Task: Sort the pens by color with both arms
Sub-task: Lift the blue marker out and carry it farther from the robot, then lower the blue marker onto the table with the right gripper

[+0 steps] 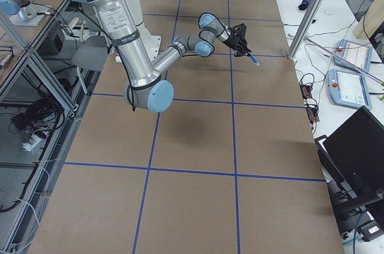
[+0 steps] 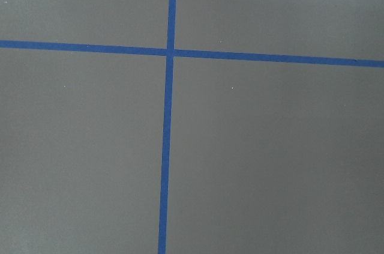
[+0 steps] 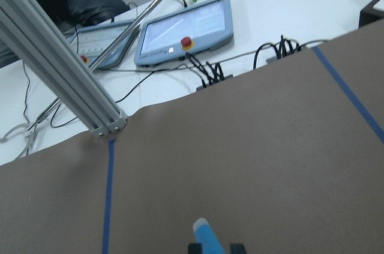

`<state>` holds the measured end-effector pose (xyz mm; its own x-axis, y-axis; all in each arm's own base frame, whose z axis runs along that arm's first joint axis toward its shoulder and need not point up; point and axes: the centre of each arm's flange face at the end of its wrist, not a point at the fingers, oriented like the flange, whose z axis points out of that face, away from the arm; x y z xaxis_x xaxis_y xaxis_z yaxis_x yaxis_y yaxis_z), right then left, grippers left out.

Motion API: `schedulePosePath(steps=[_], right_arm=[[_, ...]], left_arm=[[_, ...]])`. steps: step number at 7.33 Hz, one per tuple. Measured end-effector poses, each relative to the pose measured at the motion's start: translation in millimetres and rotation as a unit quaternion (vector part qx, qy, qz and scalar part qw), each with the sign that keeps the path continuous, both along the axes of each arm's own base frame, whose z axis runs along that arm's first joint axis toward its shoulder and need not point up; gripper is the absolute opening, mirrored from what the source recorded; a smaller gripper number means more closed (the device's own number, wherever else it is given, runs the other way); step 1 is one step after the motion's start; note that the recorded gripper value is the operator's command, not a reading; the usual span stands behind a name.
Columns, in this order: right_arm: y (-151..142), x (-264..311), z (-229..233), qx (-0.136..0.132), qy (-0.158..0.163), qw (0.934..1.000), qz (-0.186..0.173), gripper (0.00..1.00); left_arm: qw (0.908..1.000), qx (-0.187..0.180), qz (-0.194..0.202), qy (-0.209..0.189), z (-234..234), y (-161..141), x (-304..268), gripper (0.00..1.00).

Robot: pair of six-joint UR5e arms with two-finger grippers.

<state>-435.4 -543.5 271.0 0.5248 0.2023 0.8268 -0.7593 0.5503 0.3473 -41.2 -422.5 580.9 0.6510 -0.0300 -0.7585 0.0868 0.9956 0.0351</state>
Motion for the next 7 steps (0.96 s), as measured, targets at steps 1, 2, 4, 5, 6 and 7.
schedulePosePath(steps=[1, 2, 4, 5, 6, 7], right_arm=[[-6, -6, 5, 0.010, 0.016, 0.9995, 0.026, 0.00], [-12, -10, 12, 0.020, 0.022, 0.9984, 0.047, 0.00], [-13, -35, 31, 0.032, 0.029, 0.9972, 0.060, 0.00], [-5, -50, 37, 0.034, 0.033, 0.9975, 0.053, 0.00], [5, -63, 43, 0.035, 0.038, 0.9976, 0.046, 0.00], [11, -72, 48, 0.035, 0.044, 0.9975, 0.044, 0.00]], left_arm=[[1.0000, 0.002, 0.000, 0.000, -2, 0, 0, 1.00], [1.0000, 0.004, 0.000, 0.000, -3, -1, 0, 1.00], [1.0000, 0.007, 0.000, 0.000, -6, -1, 0, 1.00], [1.0000, 0.007, 0.000, 0.000, -7, -1, 0, 1.00], [1.0000, 0.008, 0.000, 0.000, -8, -1, 0, 1.00], [1.0000, 0.010, 0.000, 0.000, -9, -2, 0, 1.00]])
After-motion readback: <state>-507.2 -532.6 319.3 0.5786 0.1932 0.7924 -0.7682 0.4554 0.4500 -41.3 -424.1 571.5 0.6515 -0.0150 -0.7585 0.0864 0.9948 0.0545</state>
